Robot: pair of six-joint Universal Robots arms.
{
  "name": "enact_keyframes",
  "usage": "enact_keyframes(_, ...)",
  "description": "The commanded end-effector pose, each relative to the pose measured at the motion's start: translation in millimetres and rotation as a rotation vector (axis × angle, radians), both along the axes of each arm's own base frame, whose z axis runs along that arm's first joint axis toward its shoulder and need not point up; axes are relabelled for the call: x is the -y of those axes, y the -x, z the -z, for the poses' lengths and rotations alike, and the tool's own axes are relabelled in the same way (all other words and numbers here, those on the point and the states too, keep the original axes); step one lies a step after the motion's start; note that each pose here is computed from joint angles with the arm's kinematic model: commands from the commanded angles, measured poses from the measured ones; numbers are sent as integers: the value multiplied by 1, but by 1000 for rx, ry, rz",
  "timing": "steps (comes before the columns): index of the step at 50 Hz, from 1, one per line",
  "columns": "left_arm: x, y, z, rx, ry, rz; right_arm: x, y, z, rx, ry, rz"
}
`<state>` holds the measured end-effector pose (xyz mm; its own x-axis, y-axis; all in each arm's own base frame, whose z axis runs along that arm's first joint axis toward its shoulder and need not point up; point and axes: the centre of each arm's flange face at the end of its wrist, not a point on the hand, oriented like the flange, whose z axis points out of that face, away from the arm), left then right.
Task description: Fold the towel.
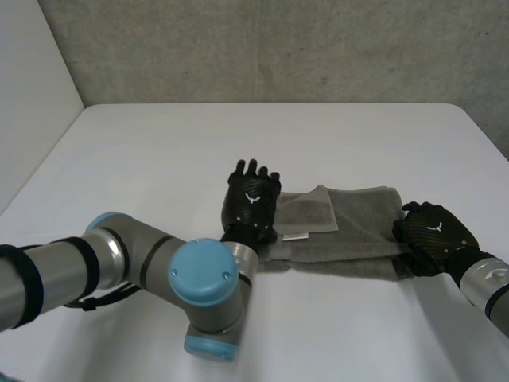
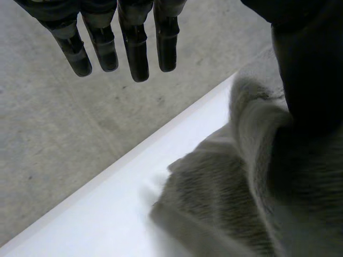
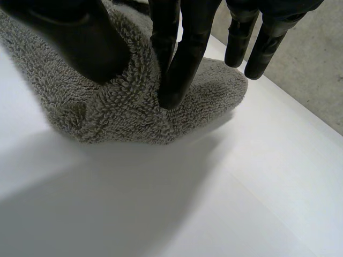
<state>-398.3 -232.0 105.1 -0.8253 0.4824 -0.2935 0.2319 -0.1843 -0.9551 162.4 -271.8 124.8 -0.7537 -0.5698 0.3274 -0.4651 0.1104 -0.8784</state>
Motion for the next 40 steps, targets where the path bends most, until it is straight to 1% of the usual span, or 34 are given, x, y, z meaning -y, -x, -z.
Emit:
enact_keyframes(1, 23, -12, -6, 0, 20, -60, 0, 0, 0, 0, 0, -1)
enact_keyframes(9, 37, -25, -22, -19, 38, -105, -1, -1, 2, 0, -6, -2)
enact_keyframes(15, 48, -36, -19, -11, 30, -139, -1, -1, 4, 0, -16, -6)
enact_keyframes(21, 47, -38, -14, 3, 16, -142, -1, -1, 5, -13, -11, -8)
enact_keyframes(29, 33, -38, -15, 8, 0, -129, -1, 0, 5, -18, -10, -5)
enact_keyframes(31, 23, -37, -34, -17, 20, -112, 0, 0, 4, -18, -7, -4)
enact_keyframes(34, 14, -37, -47, -36, 32, -97, 1, 2, 4, -18, -5, 1)
enact_keyframes(40, -6, -38, -49, -27, 16, -63, 2, 3, 2, -18, 2, 7)
